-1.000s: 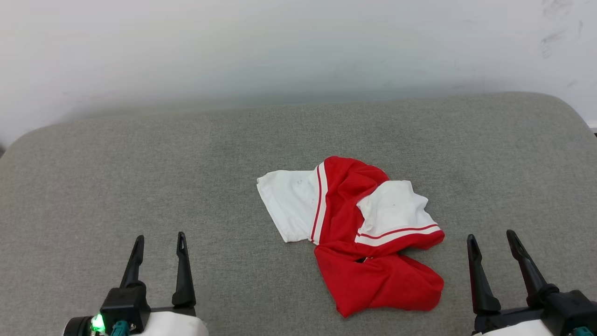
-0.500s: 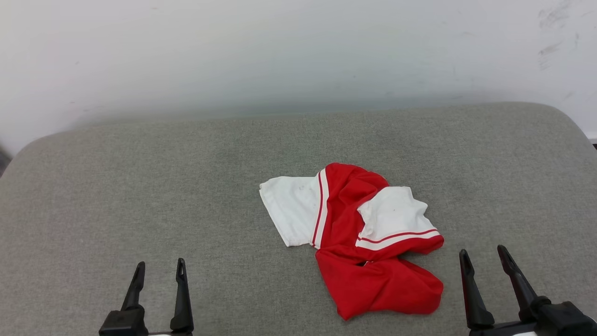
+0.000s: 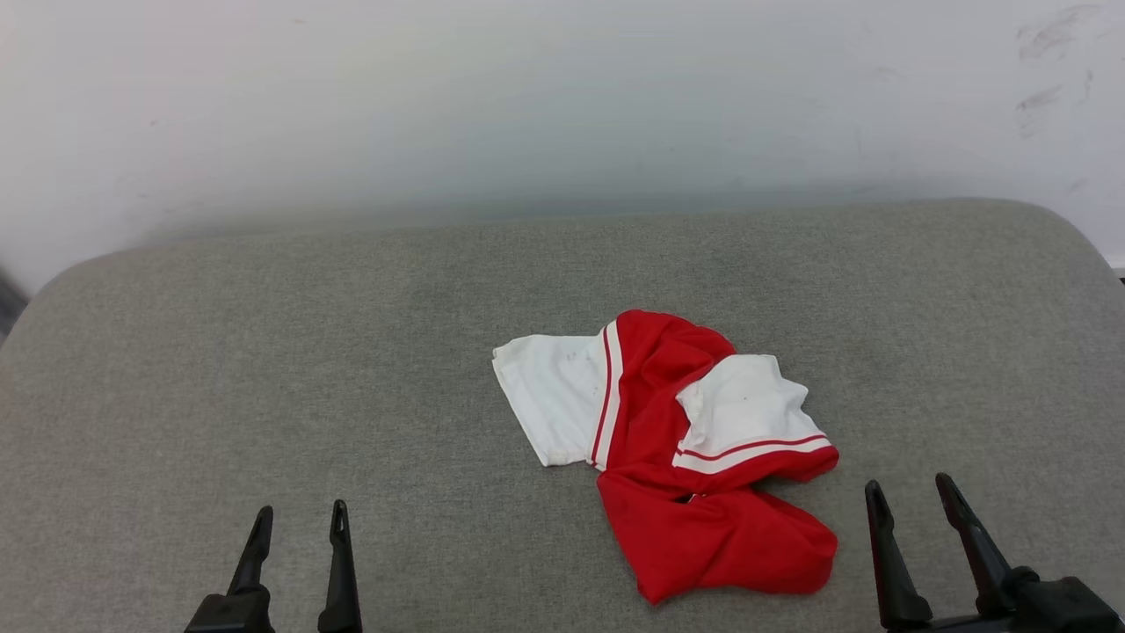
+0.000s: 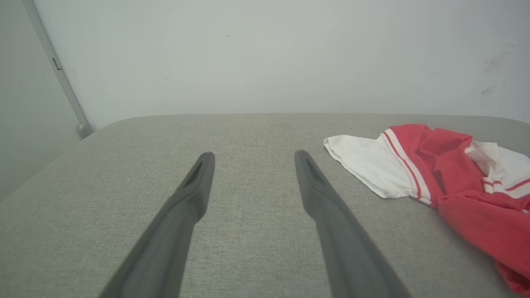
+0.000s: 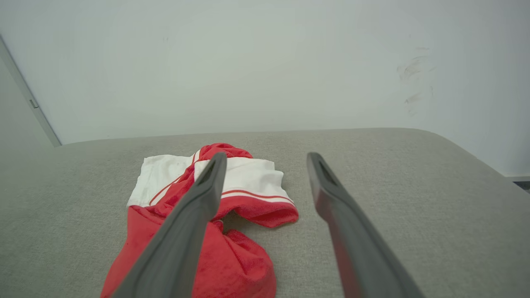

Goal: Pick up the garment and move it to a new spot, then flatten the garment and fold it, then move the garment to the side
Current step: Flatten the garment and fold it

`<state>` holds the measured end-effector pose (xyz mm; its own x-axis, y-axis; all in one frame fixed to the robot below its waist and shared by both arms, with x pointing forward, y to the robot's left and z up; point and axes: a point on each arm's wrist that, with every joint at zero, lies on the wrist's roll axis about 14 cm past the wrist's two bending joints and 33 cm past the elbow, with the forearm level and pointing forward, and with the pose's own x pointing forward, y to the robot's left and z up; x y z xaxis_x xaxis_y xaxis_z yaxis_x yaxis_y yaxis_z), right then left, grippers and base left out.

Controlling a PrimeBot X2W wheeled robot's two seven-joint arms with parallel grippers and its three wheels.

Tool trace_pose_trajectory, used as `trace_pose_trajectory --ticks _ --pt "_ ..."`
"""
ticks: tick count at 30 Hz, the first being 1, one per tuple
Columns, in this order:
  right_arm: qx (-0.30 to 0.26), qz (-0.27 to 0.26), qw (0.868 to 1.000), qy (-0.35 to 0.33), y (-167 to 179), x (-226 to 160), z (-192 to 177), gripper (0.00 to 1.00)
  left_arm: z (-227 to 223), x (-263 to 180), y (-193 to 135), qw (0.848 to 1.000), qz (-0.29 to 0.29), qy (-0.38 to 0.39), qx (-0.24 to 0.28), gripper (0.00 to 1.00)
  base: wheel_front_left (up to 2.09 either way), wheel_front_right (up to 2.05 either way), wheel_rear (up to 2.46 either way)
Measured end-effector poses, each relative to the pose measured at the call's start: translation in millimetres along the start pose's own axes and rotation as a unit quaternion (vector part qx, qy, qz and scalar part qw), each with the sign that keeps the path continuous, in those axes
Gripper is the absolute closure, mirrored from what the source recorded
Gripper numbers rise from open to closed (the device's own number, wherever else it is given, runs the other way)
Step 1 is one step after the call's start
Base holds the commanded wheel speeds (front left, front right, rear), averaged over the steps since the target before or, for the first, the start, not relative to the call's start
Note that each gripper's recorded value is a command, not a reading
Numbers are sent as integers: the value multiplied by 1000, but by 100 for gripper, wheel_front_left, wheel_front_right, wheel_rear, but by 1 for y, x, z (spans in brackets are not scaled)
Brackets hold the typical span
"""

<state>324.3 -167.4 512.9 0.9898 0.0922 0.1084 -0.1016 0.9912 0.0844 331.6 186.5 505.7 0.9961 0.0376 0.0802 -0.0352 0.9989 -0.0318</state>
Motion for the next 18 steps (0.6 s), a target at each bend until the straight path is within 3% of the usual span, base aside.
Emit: trace_pose_trajectory --ticks 5,11,14,18 --pt "-3 -17 1000 -20 -13 7 12 0 -2 -1 1 1000 1 3 0 0 0 0 0" --pt "-37 -20 993 -112 -20 43 70 0 -6 1 2 1000 4 9 -2 0 0 0 0" --pt "-62 -3 985 -163 -13 65 104 0 -6 5 2 1000 6 10 -5 0 0 0 0" --pt "-110 44 977 -178 -6 94 119 0 -12 10 3 1000 8 18 -6 0 0 0 0"
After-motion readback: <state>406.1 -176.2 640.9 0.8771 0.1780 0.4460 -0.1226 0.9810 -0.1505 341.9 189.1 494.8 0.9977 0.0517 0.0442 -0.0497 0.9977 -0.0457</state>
